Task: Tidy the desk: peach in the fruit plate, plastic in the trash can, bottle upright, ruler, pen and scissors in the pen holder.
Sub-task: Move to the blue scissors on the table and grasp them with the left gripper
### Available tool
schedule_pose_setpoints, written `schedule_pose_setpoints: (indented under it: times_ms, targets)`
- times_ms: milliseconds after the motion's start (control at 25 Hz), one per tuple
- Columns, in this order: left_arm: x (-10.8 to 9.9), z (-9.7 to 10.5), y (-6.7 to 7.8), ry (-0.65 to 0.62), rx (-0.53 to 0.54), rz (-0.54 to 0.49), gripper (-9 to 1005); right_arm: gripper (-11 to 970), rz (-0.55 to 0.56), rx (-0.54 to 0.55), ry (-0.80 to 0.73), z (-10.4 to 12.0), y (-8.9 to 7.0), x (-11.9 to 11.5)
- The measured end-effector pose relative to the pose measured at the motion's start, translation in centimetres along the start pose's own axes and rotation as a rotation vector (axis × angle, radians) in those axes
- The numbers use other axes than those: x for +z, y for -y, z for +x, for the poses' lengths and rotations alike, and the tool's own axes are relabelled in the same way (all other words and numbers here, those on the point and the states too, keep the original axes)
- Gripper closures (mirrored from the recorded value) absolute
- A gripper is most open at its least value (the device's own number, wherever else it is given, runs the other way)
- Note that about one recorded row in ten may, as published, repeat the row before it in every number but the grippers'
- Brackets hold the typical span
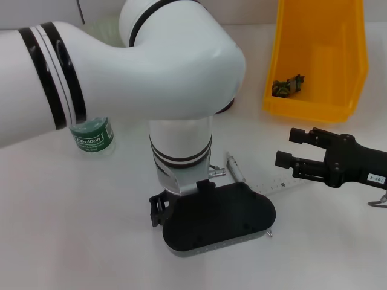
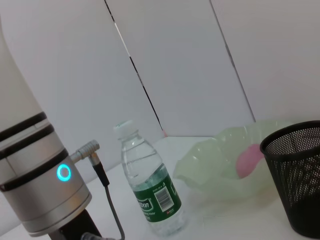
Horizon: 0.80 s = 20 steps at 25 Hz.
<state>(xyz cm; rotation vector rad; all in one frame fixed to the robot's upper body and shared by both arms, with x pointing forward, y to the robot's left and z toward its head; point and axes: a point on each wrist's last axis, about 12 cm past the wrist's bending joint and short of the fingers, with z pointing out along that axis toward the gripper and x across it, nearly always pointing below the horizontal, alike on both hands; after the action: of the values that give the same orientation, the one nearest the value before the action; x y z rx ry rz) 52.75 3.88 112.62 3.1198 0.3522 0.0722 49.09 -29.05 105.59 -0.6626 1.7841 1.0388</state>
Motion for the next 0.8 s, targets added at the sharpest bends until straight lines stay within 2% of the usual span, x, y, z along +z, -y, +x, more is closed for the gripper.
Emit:
schedule_pose_setpoints:
  times_ms: [440,640,800]
  targets:
    - [0.05,-0.05,0.11,-0.008,-0.003,0.010,270,164,-0.011,0.003,-0.003,-0.07,-0.01,0.39]
    - [0.13,-0.13,0.18,-0.008,0.000,0.016,479,165,-0.018,0.005,-0.004,-0.03,-0.10,0.44]
    - [0.35,-0.25,0.34,-0.007,0.003,0.022,580,165,-0.020,0.014,-0.005,0.01,-0.14,0.42]
